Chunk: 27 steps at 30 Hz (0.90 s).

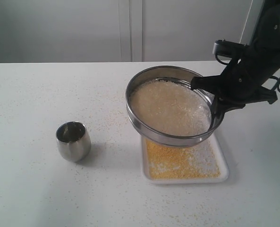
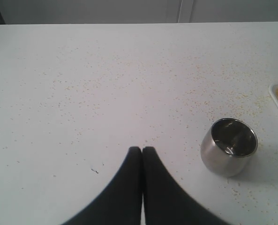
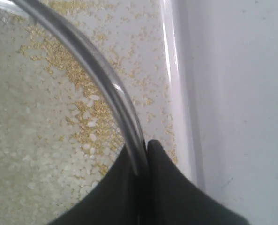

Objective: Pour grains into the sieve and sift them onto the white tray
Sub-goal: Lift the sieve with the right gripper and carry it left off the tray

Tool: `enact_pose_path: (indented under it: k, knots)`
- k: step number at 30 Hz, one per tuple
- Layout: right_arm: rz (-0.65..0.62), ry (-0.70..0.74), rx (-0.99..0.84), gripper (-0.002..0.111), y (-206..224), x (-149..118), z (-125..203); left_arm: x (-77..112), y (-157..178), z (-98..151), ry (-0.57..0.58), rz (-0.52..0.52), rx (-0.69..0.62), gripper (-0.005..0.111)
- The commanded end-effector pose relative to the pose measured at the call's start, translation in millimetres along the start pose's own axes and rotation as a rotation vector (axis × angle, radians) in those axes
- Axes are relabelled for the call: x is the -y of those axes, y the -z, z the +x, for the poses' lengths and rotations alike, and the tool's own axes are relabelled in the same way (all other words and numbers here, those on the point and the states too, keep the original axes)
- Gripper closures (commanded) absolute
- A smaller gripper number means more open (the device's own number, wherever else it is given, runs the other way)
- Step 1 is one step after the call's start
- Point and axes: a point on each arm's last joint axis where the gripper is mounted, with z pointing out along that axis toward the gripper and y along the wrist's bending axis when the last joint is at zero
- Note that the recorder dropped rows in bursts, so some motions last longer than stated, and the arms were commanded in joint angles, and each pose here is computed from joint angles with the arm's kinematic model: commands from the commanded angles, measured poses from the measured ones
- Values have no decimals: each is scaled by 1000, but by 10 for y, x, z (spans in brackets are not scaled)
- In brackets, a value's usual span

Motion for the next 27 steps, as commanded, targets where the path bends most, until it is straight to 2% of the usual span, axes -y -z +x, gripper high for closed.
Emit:
enact_pose_path:
  k: [1, 27]
  knots:
    - [-58, -41, 29, 108, -22, -90, -160, 2, 9, 15, 2, 1, 1, 107]
    - [-155, -75, 66, 108, -671, -805, -836, 2, 9, 15, 2, 1, 1, 107]
